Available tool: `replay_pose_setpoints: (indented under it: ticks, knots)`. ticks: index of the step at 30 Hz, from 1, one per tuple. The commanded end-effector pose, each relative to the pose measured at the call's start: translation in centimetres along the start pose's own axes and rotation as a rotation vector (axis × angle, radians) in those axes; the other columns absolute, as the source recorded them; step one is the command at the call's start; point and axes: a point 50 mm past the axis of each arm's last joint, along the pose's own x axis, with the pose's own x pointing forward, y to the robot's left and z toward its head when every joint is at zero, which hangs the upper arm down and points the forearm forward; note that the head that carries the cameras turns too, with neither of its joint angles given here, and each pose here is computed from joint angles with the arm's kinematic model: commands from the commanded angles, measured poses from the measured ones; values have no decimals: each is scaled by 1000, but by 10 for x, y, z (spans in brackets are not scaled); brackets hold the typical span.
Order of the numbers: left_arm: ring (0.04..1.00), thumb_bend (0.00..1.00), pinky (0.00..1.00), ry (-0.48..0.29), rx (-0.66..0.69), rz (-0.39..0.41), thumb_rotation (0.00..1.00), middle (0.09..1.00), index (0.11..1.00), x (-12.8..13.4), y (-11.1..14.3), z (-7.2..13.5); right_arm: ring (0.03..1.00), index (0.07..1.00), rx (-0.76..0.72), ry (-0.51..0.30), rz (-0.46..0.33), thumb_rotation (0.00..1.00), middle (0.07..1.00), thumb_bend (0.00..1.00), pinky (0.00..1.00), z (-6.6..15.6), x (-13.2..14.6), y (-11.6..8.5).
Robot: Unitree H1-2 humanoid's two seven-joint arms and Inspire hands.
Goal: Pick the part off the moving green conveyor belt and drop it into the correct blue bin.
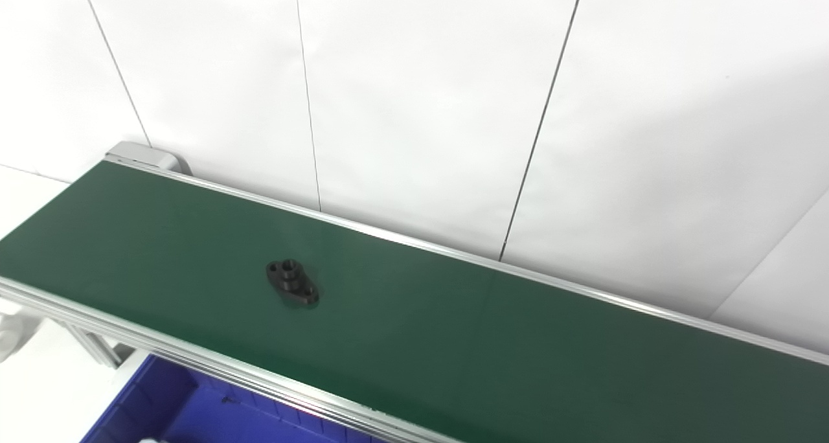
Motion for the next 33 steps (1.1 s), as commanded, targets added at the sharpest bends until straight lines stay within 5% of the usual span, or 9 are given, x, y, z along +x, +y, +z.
replay_pose_setpoints:
  ticks: [1,8,17,26,33]
  knots:
    - [810,936,739,-64,12,20,125,843,803,3,4,8,841,942,20,-88,-75,181,901,833,705,11,0,-7]
    - [806,933,733,-67,16,29,103,838,797,4,5,8,820,901,-4,-212,-180,221,848,820,731,40,6,-17]
    - [796,935,722,-76,33,32,131,830,794,6,6,10,681,850,-49,-397,-275,355,769,814,506,83,36,-46]
    - [801,920,717,-87,27,32,126,835,797,-1,10,14,744,824,-67,-475,-259,319,804,831,605,124,75,-66]
    - [814,923,733,-87,36,42,117,843,808,-4,13,15,780,844,-142,-458,-220,488,808,839,731,146,105,-67]
